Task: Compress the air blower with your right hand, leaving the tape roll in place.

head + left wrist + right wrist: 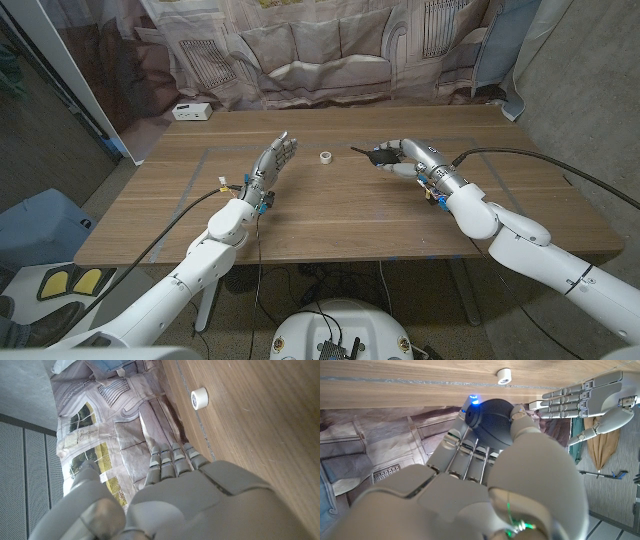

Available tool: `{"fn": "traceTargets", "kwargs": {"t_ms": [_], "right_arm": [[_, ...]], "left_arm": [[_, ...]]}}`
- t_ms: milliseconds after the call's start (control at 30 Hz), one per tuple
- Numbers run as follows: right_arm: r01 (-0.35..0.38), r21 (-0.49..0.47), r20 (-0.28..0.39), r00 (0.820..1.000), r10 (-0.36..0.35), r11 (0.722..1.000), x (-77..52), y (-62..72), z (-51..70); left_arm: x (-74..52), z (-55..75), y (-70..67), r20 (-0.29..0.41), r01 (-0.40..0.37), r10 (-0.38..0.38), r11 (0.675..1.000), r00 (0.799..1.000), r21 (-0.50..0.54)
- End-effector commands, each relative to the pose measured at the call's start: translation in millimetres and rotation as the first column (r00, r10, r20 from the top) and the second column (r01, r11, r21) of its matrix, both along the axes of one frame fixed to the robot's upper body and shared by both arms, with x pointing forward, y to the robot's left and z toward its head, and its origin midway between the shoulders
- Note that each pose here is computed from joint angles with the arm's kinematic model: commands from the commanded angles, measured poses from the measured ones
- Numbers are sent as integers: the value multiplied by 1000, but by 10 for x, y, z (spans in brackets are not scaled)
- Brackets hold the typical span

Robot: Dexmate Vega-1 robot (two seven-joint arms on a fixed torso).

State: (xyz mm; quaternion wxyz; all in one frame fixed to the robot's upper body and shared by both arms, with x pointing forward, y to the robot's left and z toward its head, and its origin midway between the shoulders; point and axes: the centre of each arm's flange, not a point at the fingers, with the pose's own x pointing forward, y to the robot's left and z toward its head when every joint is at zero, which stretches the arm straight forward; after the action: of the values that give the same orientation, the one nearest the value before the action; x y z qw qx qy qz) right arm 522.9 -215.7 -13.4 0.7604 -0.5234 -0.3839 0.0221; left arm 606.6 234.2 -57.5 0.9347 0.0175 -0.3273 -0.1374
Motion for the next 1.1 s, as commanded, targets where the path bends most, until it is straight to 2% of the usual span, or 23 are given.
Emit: {"fn": "traceTargets", "kwargs": {"t_ms": [33, 567, 833, 1100], "right_arm": [[15, -48, -36, 999, -17, 999, 43, 43, -40], [23, -119, -62, 998, -30, 993, 135, 162, -86], [16, -132, -81, 996, -27, 991, 196, 212, -131], [42, -152, -89, 994, -56, 988, 244, 265, -198]], "left_arm": [[-7, -51, 5, -3, 3, -3, 1000, 1000, -5], [-29, -101, 11, -9, -3, 3, 1000, 1000, -14], [-16, -74, 7, -4, -3, 3, 1000, 1000, -8], [10, -52, -23, -4, 4, -4, 1000, 1000, -6]]}}
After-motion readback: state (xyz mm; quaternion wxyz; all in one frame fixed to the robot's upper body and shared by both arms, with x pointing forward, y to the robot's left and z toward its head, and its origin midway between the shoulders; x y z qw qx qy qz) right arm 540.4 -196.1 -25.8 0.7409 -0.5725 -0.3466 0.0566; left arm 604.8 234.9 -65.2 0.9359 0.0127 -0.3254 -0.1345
